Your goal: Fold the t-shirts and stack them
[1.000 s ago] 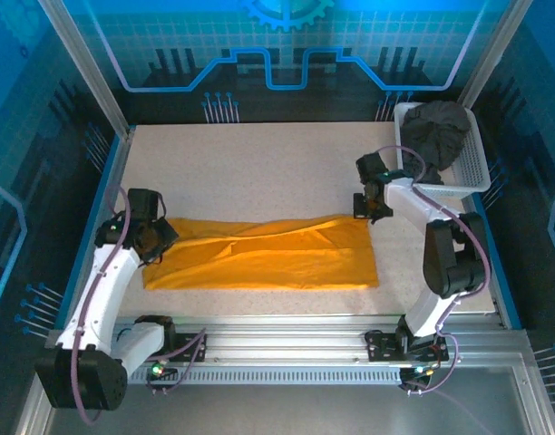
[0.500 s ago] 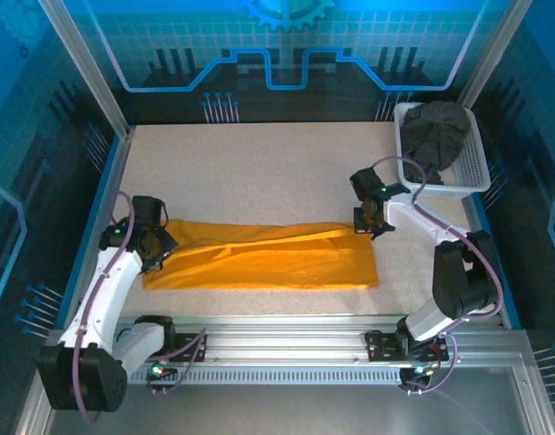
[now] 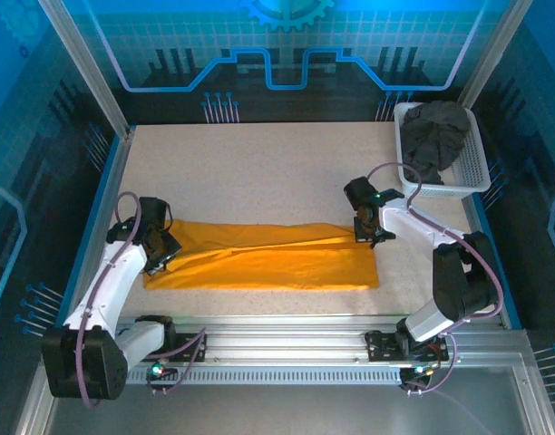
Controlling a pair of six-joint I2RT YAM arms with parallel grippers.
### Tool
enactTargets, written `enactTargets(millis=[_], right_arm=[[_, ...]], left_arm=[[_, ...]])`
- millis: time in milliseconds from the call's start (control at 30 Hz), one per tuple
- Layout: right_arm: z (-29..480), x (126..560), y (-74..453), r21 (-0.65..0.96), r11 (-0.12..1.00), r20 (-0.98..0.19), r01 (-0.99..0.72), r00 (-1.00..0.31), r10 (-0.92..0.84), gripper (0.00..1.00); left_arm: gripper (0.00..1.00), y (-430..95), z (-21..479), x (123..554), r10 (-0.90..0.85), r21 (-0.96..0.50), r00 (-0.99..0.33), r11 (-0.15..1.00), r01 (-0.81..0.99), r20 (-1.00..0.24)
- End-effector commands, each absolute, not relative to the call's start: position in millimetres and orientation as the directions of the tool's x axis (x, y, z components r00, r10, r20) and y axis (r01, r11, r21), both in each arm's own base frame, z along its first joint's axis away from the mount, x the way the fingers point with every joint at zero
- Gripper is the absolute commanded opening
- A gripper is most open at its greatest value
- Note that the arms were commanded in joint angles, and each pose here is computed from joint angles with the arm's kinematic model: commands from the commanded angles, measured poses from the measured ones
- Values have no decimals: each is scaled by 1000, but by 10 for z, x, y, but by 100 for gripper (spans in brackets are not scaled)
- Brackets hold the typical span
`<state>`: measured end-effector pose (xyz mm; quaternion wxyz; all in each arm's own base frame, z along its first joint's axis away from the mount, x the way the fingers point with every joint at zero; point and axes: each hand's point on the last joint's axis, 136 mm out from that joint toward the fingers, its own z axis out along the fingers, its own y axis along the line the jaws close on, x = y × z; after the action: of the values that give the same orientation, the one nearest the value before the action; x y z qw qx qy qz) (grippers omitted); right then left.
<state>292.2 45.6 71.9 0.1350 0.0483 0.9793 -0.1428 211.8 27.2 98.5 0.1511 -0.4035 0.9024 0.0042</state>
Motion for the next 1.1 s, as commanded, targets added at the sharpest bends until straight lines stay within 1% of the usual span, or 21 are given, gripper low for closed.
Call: enactTargets(millis=[0,267,333,367,400,500,533,600,667,733,867,900,1000,1033,1067], right_arm=[[725,2815,371,-314,937,-266,150,-962,64,0],[712,2790,385,-318,937,-244,146,-967,68,0],[745,2768,378,-319,936,-247,148,-967,69,3],[765,2759,373,-318,936,-250,150,-966,69,6],[790,2741,375,-313,938,-254,151,-965,70,11],[870,2689,375,-293,942,-271,162,-959,81,34],[908,2673,366,-285,943,-280,170,-956,87,39],[957,2661,361,-261,947,-297,188,-949,106,42],[975,2671,359,-222,951,-302,216,-943,143,43],[961,2713,370,-181,953,-298,243,-937,183,42],[895,2829,490,-112,958,-262,265,-938,228,36],[872,2856,509,-103,956,-252,274,-937,241,34],[762,2914,520,-72,945,-208,318,-932,297,32],[714,2932,506,-60,938,-188,341,-927,325,32],[674,2944,490,-53,932,-173,358,-923,345,31]], left_arm=[[0,251,938,2135,-719,-119,-643,686,-718,-265],[0,249,922,2165,-715,-118,-648,690,-714,-263],[0,248,917,2169,-716,-118,-648,690,-714,-261],[0,249,915,2168,-716,-117,-647,689,-715,-262],[0,247,915,2175,-715,-119,-648,690,-714,-262],[0,216,885,2189,-715,-130,-652,692,-710,-250],[0,205,867,2192,-717,-132,-654,692,-710,-242],[0,175,849,2212,-718,-143,-657,693,-707,-229],[2,160,845,2241,-717,-149,-660,694,-704,-223],[6,154,856,2280,-714,-153,-663,698,-700,-224],[11,155,916,2364,-709,-159,-666,703,-693,-232],[15,166,942,2376,-710,-155,-664,702,-695,-235],[32,198,1088,2434,-714,-162,-649,696,-700,-263],[36,205,1151,2458,-716,-169,-642,693,-701,-274],[37,206,1206,2484,-717,-180,-637,692,-699,-284]])
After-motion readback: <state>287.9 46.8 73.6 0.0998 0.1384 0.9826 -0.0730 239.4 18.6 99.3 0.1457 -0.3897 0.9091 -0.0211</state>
